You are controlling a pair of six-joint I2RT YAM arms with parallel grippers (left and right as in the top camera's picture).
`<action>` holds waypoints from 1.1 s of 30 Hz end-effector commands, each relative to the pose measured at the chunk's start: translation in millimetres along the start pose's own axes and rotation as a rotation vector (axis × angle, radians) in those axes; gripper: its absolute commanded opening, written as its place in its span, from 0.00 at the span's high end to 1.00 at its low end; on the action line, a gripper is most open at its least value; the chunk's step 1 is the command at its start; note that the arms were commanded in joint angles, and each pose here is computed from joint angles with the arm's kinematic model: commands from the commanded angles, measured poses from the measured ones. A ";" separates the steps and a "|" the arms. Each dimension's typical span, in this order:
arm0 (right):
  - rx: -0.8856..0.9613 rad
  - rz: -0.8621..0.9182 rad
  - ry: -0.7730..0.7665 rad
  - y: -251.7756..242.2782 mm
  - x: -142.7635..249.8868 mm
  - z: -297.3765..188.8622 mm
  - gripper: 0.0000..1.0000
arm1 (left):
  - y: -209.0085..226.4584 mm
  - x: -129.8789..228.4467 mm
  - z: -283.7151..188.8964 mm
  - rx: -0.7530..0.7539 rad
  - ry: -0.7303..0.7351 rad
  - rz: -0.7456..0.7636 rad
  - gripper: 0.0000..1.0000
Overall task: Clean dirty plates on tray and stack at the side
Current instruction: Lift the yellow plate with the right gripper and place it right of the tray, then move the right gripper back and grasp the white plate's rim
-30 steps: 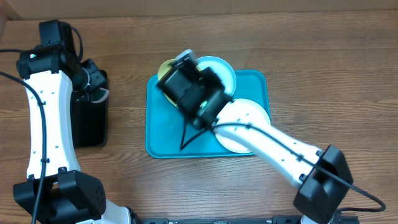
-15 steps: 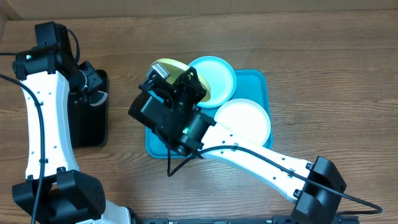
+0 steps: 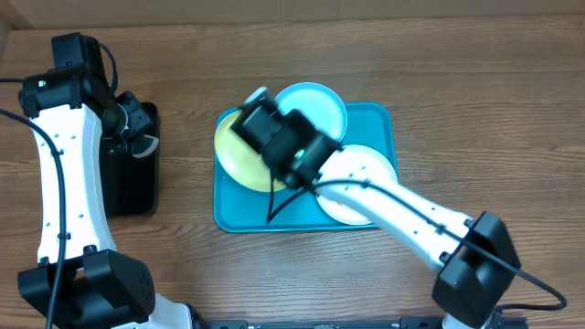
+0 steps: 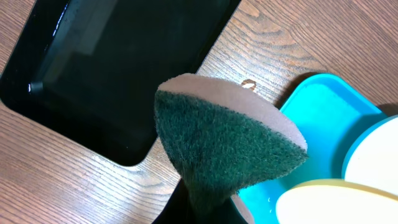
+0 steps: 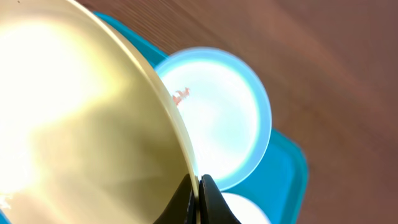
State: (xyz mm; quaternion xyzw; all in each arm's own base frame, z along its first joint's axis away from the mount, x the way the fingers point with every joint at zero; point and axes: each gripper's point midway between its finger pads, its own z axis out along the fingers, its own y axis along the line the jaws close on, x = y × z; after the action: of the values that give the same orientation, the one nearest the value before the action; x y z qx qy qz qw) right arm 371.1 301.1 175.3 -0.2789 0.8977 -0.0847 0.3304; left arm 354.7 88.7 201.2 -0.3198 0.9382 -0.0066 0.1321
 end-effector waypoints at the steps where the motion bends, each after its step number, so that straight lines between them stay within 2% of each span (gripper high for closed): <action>1: -0.099 0.304 -0.030 -34.0 -22.3 -23.4 0.96 | -2.4 -2.6 -8.5 0.020 -0.019 0.009 0.96; 5: -0.110 0.443 0.009 -102.3 -18.9 -30.5 0.96 | -2.0 -1.7 -8.4 0.018 -0.016 0.010 0.95; 8: -0.168 0.569 0.081 -152.4 4.0 -19.3 0.96 | -2.0 -1.7 -8.4 0.018 -0.016 0.010 0.96; 11: -0.117 0.685 0.196 -203.7 51.0 1.2 0.96 | -2.0 -1.8 -8.4 0.018 -0.016 0.010 0.96; 16: -0.011 0.897 0.403 -268.6 156.0 34.0 0.96 | -2.0 -1.8 -8.4 0.018 -0.016 0.010 0.96; 21: -0.054 1.108 0.437 -297.0 223.8 60.5 0.96 | -5.4 -1.2 -8.5 0.037 -0.012 0.010 0.96; 23: -0.082 1.164 0.419 -301.2 237.9 67.7 0.96 | -7.7 -1.2 -8.6 0.049 -0.011 0.010 0.96; 30: -0.083 1.228 0.351 -309.6 264.4 88.5 0.96 | -12.5 -1.2 -8.9 0.076 -0.008 0.011 0.96; 33: -0.084 1.221 0.343 -307.8 263.1 91.8 0.89 | -15.2 -1.1 -9.2 0.092 -0.005 0.012 0.96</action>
State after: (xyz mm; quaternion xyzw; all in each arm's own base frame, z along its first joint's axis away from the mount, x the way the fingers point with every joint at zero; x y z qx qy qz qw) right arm 398.4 -108.0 64.6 0.2964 0.9376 0.0919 0.1571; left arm 358.5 80.9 201.8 -0.3165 0.9386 -0.0312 0.1337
